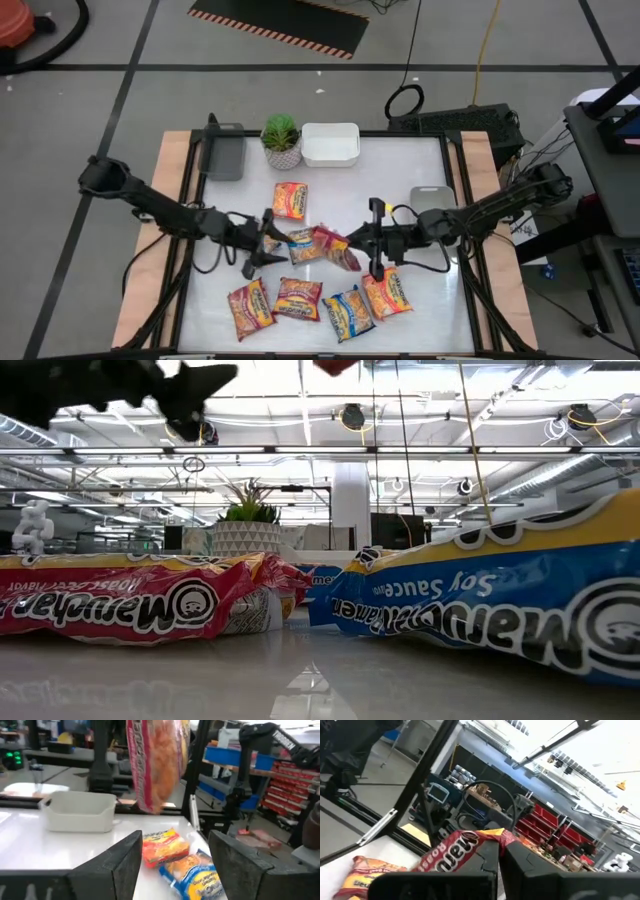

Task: Sort Maruchan noodles
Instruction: Put the top red noodle pack into the white bin

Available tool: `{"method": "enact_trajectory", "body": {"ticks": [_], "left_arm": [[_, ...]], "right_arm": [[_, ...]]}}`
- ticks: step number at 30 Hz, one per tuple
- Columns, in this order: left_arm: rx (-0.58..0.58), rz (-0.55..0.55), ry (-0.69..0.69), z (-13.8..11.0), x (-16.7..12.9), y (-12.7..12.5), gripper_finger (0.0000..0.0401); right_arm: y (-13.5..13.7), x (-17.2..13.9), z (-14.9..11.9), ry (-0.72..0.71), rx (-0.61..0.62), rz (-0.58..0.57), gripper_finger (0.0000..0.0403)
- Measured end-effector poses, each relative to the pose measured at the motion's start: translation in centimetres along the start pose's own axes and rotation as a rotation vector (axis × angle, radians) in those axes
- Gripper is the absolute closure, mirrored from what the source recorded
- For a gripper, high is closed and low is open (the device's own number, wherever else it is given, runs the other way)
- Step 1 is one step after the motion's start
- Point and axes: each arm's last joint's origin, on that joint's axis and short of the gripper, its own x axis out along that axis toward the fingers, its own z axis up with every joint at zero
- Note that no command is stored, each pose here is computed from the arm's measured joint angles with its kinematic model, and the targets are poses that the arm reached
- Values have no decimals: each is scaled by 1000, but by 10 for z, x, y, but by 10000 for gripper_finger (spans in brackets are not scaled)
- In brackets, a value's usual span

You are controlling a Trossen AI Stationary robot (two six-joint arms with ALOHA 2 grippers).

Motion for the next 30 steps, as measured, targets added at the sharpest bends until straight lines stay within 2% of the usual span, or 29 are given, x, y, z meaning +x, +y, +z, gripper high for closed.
{"method": "enact_trajectory", "body": {"ticks": [10,13,21,30], "left_arm": [[-25,9,-4,1,42,9,32],[-25,-1,4,0,58,9,7],[-2,-95,13,-2,101,6,4],[-22,-83,-25,3,107,5,10]], "right_arm": [[14,-4,10,-32,-4,44,403],[16,-4,9,-22,12,55,403],[19,-4,4,60,26,50,403],[24,-6,4,90,-23,60,403]]}}
